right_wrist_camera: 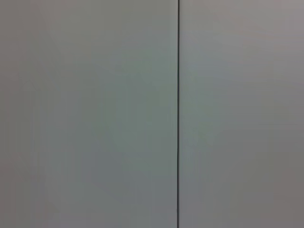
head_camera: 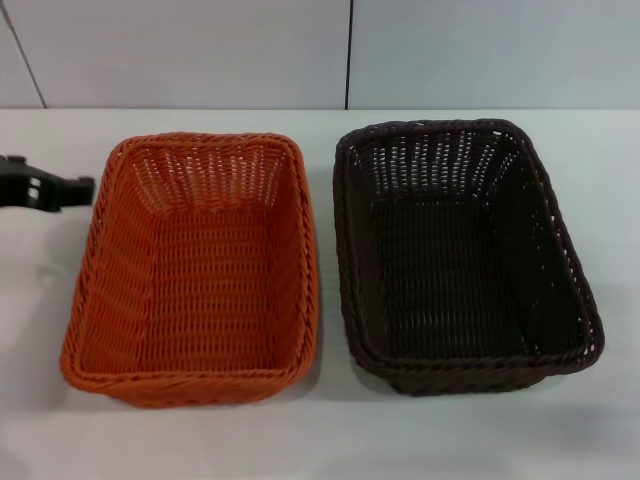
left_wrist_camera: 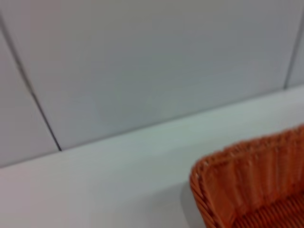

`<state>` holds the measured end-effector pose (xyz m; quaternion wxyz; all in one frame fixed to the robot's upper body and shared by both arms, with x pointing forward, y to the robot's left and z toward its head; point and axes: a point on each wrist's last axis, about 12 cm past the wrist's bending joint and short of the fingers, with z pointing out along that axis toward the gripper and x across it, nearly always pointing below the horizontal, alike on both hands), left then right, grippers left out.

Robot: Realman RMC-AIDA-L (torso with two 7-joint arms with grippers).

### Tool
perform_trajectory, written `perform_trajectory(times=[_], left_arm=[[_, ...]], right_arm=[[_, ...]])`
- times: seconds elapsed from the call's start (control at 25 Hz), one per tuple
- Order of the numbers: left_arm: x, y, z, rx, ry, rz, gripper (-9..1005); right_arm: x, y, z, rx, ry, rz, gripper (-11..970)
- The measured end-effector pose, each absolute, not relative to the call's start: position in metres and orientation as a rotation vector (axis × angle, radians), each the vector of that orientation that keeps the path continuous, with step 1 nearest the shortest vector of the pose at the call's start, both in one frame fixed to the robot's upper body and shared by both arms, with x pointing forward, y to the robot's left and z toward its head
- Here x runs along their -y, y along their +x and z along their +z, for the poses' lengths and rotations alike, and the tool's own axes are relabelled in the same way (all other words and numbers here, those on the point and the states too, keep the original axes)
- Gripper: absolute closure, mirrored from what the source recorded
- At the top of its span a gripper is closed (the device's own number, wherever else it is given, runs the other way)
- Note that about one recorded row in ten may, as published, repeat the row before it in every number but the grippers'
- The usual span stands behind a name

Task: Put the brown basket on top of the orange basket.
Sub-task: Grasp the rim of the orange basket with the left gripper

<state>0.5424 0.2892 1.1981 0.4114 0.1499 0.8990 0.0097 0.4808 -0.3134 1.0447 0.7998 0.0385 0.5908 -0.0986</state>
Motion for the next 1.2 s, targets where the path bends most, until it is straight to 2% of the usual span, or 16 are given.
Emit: perform_trajectory(times=[0.04,0.32,0.72,0.96,1.2], left_arm=[[-0.279,0.545,1.191,-2.297,0.409,0.059,215],[-0.265,0.551,1.175,-2.384,0.439,0.083,227],[-0.264,0.554,1.159,-2.457,0.45,0.07,244],[-0.258,0.562,1.138,-2.536,0.477,0.057,254],[-0.254,0.566,1.137,-2.543,0.49,0.05,264]], right_arm=[[0.314,0.48,1.044,-1.269,0.083,-0.213,309],[0.315,0.478,1.043,-1.276,0.085,-0.221,309],[0.318,0.477,1.042,-1.28,0.089,-0.231,309],[0.318,0.476,1.04,-1.285,0.084,-0.233,309],[0.318,0.475,1.04,-1.288,0.081,-0.232,309]])
